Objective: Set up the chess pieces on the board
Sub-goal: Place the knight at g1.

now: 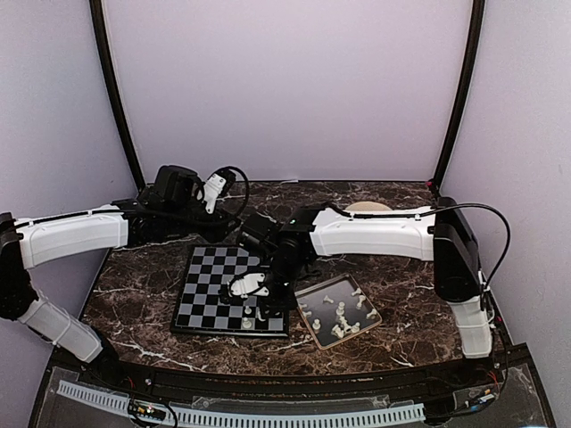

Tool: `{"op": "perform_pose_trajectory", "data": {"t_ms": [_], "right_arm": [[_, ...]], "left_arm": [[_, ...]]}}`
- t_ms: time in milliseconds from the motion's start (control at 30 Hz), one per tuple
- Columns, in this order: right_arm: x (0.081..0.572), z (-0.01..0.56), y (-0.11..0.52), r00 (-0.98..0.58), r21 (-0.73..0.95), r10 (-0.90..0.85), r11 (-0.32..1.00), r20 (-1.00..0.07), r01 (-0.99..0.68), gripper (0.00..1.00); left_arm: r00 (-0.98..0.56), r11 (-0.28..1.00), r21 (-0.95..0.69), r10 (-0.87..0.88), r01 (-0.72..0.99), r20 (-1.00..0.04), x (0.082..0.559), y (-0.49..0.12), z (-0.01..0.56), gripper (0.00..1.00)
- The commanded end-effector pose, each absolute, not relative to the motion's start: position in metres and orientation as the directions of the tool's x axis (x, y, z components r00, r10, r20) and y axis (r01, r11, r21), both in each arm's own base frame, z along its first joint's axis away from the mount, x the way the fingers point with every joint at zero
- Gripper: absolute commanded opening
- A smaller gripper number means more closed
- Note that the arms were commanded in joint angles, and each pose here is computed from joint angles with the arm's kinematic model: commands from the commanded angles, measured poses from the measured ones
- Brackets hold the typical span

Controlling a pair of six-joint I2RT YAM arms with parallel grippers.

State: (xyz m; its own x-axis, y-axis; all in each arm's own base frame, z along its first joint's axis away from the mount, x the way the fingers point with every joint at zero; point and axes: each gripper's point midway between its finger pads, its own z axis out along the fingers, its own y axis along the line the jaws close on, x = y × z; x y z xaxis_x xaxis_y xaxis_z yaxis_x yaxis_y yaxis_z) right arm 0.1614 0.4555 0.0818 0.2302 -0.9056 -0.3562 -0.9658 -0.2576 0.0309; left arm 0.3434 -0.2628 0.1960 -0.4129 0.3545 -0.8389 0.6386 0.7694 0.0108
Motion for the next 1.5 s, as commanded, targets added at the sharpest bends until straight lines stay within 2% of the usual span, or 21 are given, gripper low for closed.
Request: {"op": "perform_pose_trajectory", "data": {"t_ms": [0,933,1167,1300,1467], "right_arm": [[0.155,0.074,0.459,0.255,0.036,-0.909,-0.282,-0.329,-0.959,0.13],[0.154,0.05,0.464,0.259,0.046,-0.92,-0.285,-0.293,-0.958,0.17],[0.154,0.057,0.466,0.258,0.034,-0.915,-0.282,-0.31,-0.959,0.24],[0.155,0.076,0.467,0.263,0.01,-0.903,-0.283,-0.34,-0.959,0.31],[0.16,0.108,0.461,0.216,0.014,-0.896,-0.24,-0.388,-0.971,0.34]], "left_arm": [[-0.384,0.824,0.047,0.313,0.565,-0.869,0.35,-0.247,0.217,0.45],[-0.383,0.818,0.051,0.322,0.573,-0.866,0.349,-0.248,0.214,0.46],[-0.385,0.815,0.05,0.326,0.577,-0.864,0.349,-0.248,0.213,0.46],[-0.385,0.816,0.053,0.328,0.576,-0.862,0.35,-0.248,0.212,0.46],[-0.39,0.809,0.054,0.338,0.585,-0.857,0.349,-0.25,0.207,0.46]]}}
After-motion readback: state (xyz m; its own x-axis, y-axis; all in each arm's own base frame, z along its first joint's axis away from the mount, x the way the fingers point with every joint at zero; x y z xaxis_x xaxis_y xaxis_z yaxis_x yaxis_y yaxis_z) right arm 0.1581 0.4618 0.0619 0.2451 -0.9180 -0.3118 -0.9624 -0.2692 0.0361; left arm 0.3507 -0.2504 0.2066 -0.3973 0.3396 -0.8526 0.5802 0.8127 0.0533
